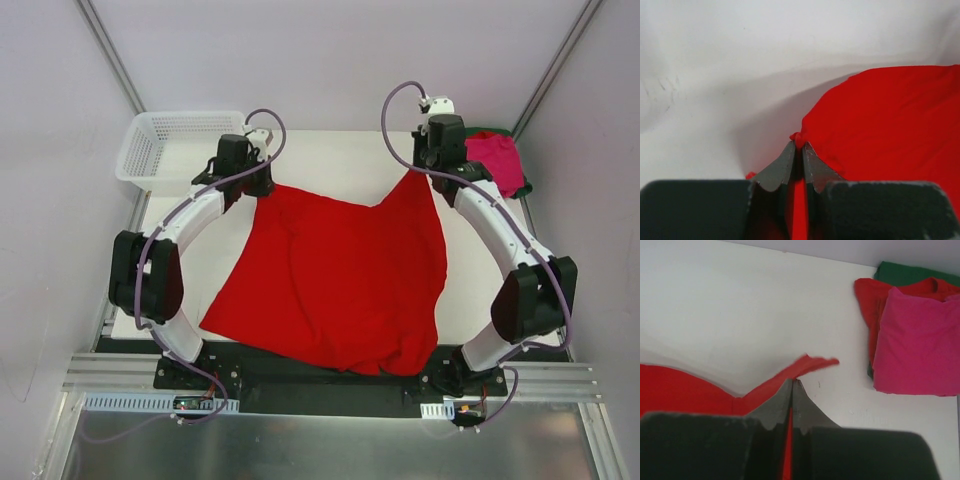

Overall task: Fold and stack the t-shirts
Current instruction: Flatten out the tshirt

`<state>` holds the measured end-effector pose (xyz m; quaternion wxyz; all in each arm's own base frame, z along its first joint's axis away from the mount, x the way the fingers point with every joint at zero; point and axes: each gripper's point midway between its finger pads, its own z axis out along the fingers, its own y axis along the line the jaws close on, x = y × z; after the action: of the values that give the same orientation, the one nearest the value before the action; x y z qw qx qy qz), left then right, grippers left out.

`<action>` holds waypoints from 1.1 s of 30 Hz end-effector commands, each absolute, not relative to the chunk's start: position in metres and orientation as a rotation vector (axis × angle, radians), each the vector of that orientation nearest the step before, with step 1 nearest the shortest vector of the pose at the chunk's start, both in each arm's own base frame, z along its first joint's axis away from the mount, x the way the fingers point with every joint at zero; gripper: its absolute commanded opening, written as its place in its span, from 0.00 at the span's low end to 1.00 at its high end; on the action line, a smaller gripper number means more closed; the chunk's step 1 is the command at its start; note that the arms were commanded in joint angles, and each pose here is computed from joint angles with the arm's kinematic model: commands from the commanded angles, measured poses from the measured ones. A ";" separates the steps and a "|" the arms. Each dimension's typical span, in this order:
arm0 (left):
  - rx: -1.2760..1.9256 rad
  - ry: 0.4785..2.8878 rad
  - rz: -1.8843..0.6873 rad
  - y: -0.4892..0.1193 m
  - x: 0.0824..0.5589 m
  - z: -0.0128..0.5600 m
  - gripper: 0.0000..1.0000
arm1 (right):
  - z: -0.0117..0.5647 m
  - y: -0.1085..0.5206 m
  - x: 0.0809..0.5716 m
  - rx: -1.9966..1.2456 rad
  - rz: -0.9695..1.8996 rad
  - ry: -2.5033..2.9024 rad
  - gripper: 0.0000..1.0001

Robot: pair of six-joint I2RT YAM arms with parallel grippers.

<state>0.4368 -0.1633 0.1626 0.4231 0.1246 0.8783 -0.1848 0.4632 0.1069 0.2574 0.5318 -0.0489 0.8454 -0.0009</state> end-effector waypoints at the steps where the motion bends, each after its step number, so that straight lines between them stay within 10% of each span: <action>1: 0.247 2.127 -0.354 -0.145 0.475 0.177 0.00 | 0.287 0.090 0.485 -0.041 -0.088 1.925 0.01; 33: 0.152 2.188 -0.191 -0.093 0.568 0.125 0.07 | 0.237 0.041 0.529 0.058 -0.249 2.028 0.01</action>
<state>0.5492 -0.1007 0.1007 0.4167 0.0608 0.9015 -0.1000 0.5175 0.0453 0.2109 0.4910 0.0106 0.8653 -0.1002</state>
